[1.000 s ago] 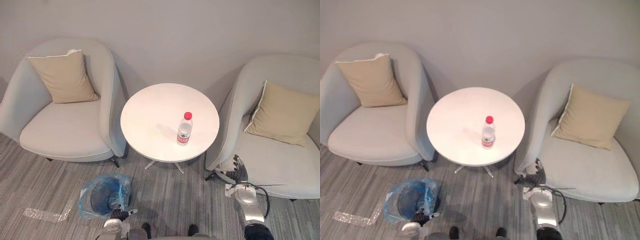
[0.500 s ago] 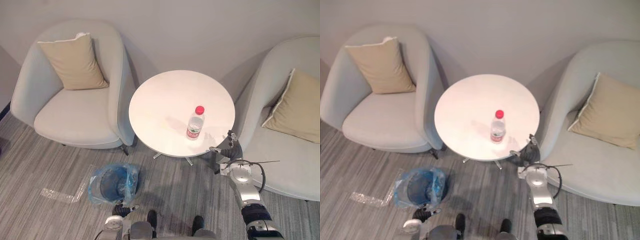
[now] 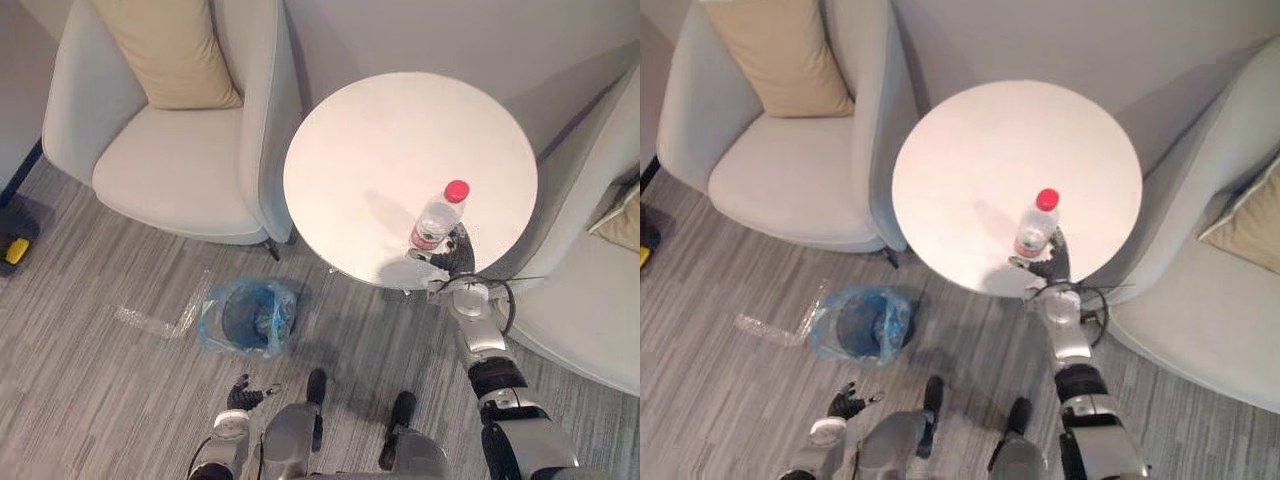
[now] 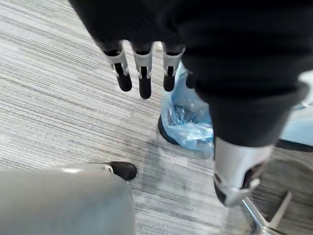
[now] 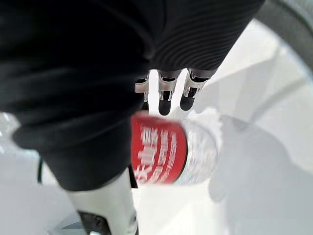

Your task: Gather rubbish on tea table into small bin, then transfer packed bag to large trash can.

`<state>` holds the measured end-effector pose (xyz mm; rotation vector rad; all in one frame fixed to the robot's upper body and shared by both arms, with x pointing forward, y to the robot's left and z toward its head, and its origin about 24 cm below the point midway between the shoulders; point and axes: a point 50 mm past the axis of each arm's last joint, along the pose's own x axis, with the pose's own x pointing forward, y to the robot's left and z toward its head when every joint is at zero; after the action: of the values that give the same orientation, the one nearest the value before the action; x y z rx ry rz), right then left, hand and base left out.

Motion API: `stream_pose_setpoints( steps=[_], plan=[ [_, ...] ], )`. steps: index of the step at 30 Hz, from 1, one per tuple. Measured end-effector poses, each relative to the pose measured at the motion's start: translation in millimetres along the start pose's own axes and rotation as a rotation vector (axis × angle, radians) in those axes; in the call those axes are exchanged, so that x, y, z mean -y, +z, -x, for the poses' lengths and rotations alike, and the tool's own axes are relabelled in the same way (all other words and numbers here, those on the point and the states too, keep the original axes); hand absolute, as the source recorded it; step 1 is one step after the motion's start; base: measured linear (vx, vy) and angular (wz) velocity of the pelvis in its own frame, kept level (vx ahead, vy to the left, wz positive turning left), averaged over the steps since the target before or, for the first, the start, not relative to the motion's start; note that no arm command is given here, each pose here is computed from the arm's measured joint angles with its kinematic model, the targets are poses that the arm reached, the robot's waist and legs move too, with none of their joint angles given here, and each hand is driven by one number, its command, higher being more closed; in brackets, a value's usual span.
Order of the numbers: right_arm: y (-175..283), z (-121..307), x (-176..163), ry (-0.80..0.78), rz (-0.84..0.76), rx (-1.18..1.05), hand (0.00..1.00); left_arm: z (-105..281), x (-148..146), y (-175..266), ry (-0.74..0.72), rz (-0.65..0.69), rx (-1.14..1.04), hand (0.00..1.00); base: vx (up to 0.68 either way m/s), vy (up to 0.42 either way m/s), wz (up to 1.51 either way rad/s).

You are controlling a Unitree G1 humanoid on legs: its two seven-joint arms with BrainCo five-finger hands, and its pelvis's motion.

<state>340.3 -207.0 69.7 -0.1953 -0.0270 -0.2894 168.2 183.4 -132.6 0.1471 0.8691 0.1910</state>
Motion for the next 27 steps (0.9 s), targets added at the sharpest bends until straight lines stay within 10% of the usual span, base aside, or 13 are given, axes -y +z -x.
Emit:
stream_pose_setpoints(
  steps=[2, 3, 27],
  plan=[
    [6.5, -3.6, 1.0, -0.020, -0.002, 0.019, 0.00, -0.2, -0.9, 0.4, 0.010, -0.001, 0.002, 0.00, 0.00, -0.005, 0.18],
    [11.6, -6.5, 3.1, -0.037, -0.001, 0.035, 1.00, -0.2, -1.6, 0.4, 0.020, -0.001, 0.002, 0.00, 0.00, -0.005, 0.19],
    [38.7, 36.8, -2.1, 0.063, -0.112, 0.248, 1.00, 5.3, -11.4, -27.3, 0.011, -0.108, -0.087, 0.00, -0.01, 0.006, 0.00]
  ],
)
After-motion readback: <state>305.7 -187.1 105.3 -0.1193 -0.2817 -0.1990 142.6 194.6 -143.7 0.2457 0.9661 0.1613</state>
